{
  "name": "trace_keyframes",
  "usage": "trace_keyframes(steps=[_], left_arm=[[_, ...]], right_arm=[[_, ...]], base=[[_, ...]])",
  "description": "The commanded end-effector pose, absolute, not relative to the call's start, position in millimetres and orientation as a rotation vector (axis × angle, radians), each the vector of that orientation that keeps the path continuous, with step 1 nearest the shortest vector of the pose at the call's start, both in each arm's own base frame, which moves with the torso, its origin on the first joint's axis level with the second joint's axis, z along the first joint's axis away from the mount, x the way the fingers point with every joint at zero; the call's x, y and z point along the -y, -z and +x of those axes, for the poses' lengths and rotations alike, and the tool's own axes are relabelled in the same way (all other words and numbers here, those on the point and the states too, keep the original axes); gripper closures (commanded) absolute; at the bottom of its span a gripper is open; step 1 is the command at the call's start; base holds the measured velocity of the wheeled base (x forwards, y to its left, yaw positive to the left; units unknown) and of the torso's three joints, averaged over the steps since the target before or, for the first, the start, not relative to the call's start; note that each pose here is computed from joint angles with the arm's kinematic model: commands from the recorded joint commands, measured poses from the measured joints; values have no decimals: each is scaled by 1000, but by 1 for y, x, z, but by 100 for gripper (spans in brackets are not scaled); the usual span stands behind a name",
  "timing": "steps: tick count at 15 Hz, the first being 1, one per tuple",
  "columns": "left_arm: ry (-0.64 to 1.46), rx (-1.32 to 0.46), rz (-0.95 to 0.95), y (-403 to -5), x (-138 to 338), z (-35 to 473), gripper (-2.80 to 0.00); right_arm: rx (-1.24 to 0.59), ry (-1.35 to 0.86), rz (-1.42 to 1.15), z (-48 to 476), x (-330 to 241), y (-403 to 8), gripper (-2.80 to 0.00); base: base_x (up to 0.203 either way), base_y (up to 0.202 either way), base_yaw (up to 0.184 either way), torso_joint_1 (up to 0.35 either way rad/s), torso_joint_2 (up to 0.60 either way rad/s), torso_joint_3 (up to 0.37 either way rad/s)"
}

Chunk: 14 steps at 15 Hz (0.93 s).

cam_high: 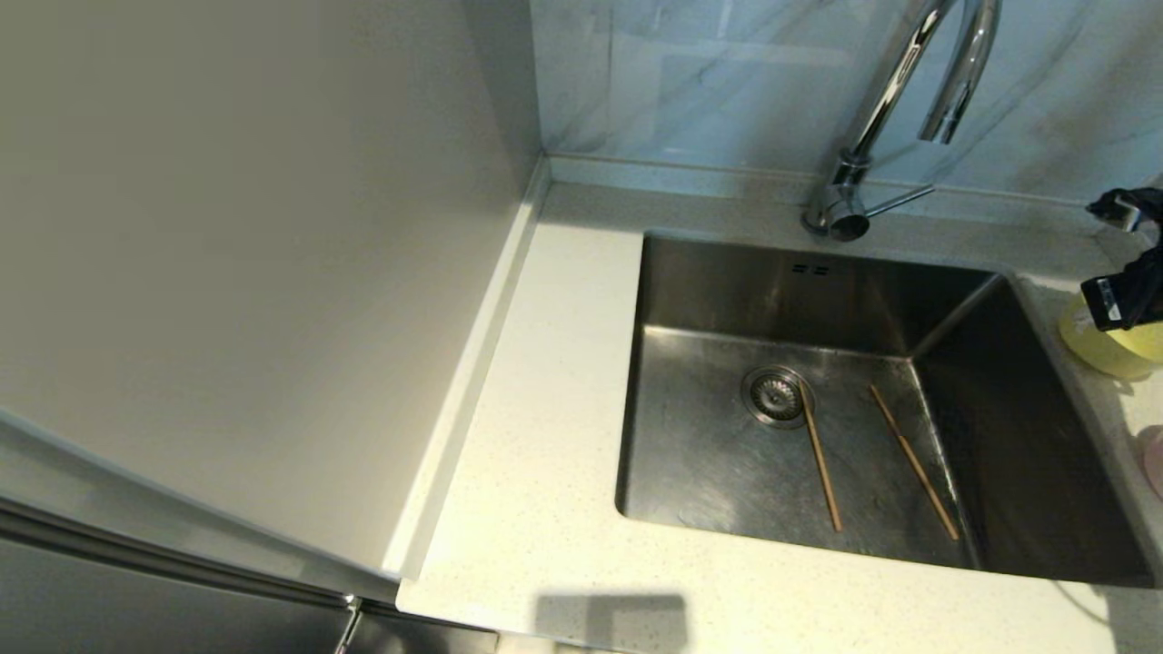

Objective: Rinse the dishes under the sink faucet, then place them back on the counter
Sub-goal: Put a bowl into the sink

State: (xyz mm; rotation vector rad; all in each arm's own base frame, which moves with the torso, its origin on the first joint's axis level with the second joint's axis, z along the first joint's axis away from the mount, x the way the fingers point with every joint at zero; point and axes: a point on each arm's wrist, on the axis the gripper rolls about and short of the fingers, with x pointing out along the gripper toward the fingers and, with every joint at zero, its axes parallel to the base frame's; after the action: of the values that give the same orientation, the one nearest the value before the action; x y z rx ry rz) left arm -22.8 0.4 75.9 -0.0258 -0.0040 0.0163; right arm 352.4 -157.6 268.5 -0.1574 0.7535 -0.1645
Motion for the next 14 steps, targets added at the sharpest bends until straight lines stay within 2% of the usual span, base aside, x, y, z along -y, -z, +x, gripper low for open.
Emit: trace_keyframes(steps=[1,7,10,14], left_arm=[[-17,8,-26,-76,0,-23,0],[-17,8,-26,-76,0,-23,0],[-17,8,-26,-76,0,-23,0],[-17,8,-26,-76,0,-23,0]], right_arm=[[-726,132,-180,350,141,-279,0],[-726,-17,-231,320,74,-294,0],[-819,-88,-258,316,43,-273,0],[-921,-101,-375,333,-1,-221,0]], base=[[0,0,0,0,0,0],[0,0,0,0,0,0],[0,0,0,0,0,0],[0,0,0,0,0,0]])
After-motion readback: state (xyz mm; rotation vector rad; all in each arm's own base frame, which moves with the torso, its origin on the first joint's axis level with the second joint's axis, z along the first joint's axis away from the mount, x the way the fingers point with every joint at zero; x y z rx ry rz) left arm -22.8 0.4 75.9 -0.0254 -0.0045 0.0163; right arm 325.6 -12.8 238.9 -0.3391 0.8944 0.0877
